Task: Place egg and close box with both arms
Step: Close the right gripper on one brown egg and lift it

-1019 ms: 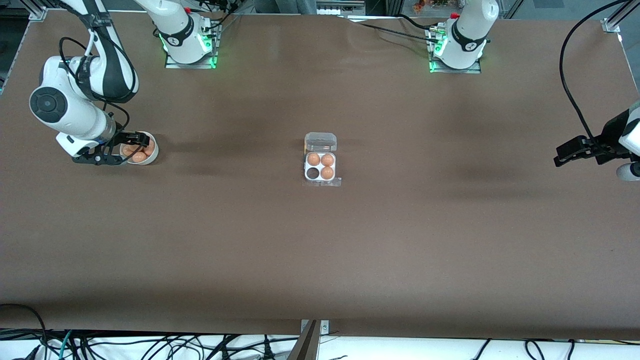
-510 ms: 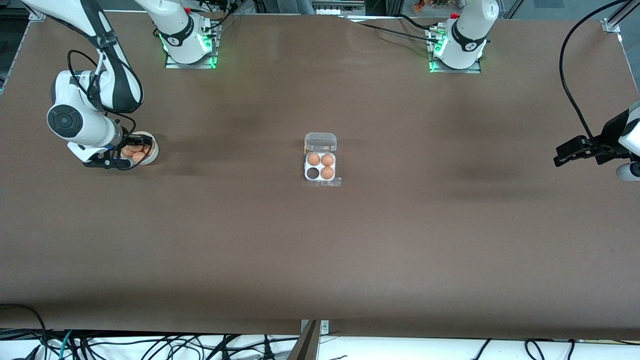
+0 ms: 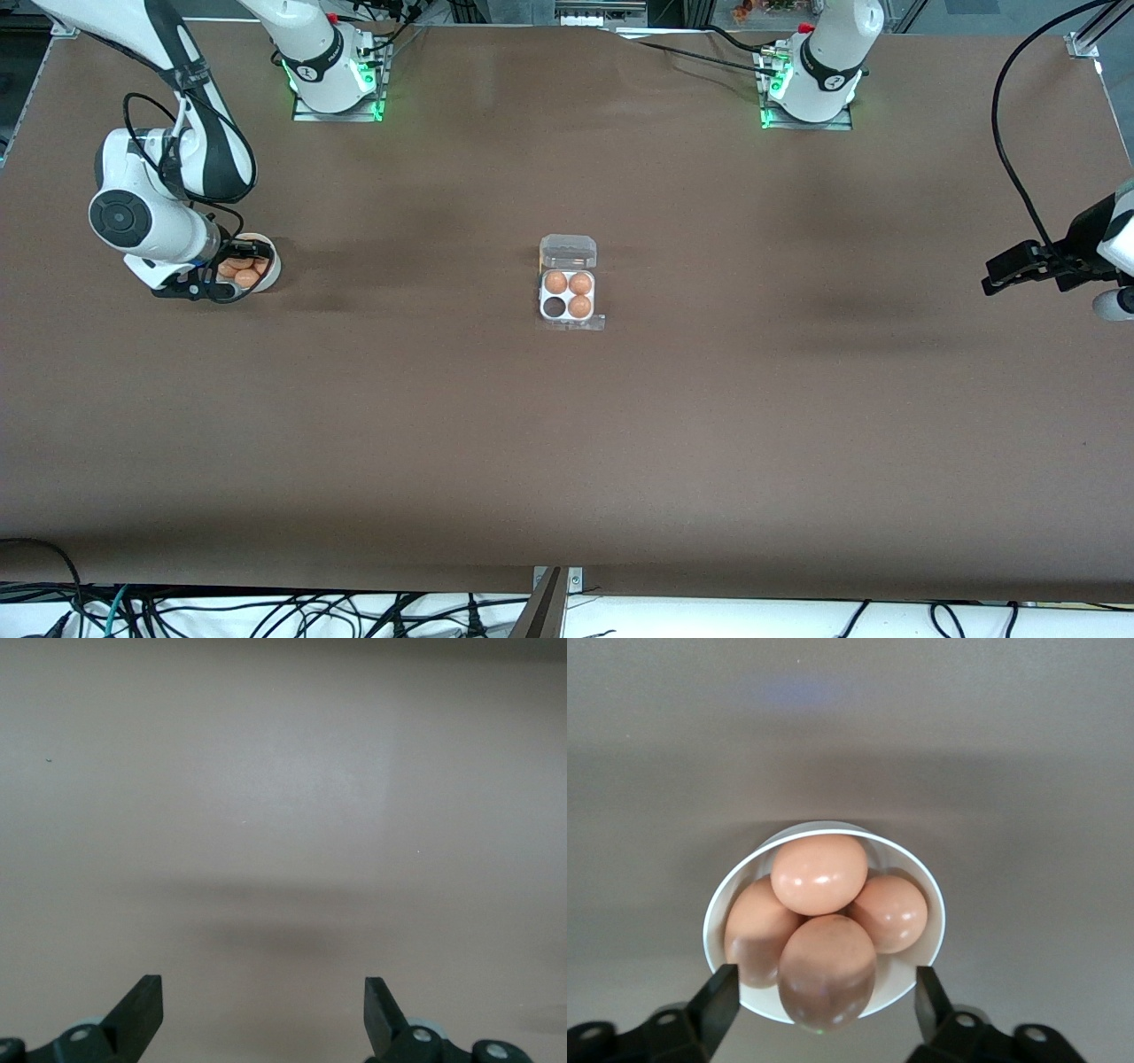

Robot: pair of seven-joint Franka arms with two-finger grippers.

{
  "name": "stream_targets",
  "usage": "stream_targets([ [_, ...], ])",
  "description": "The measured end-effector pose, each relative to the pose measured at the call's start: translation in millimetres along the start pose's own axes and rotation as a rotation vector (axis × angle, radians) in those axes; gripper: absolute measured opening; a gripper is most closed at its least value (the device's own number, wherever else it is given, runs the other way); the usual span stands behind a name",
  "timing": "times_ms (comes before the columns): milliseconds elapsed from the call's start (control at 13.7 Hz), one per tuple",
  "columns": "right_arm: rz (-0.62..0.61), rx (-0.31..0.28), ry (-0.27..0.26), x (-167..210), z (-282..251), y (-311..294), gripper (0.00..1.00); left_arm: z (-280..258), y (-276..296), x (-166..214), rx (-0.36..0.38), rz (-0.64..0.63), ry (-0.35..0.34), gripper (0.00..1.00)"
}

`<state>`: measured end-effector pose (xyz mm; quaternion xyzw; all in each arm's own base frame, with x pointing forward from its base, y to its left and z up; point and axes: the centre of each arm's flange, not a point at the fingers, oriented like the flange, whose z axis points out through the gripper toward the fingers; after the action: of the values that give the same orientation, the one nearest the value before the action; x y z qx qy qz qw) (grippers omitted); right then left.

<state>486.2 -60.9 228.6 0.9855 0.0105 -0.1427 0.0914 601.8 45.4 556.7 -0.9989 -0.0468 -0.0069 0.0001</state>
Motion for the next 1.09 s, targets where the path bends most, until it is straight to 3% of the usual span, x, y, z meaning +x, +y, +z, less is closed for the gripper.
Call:
stream_targets([
  [218,-0.001,-0.001,0.002,1.8,0.1,0.0,0.81,0.0,0.0,0.0,0.0,0.0,0.0,1.0],
  [291,-0.001,-0.001,0.004,2.6,-0.4,0.1,0.74,0.0,0.0,0.0,0.0,0.0,0.0,1.0],
  [364,-0.002,-0.002,0.005,3.0,-0.5,0.1,0.74,0.0,0.0,0.0,0.0,0.0,0.0,1.0],
  [510,-0.004,-0.002,0.004,3.4,0.1,0.0,0.6,0.0,-0.3,0.0,0.0,-0.001,0.0,1.0],
  [728,-0.005,-0.004,0.003,6.1,1.2,0.1,0.57,0.0,-1.5,0.0,0.0,-0.002,0.0,1.0],
  [946,-0.005,-0.005,0.001,8.4,2.2,0.1,0.48,0.0,-1.6,0.0,0.0,-0.003,0.0,1.0],
  [1092,-0.006,-0.005,0.001,8.6,2.2,0.1,0.48,0.0,-1.6,0.0,0.0,-0.003,0.0,1.0],
])
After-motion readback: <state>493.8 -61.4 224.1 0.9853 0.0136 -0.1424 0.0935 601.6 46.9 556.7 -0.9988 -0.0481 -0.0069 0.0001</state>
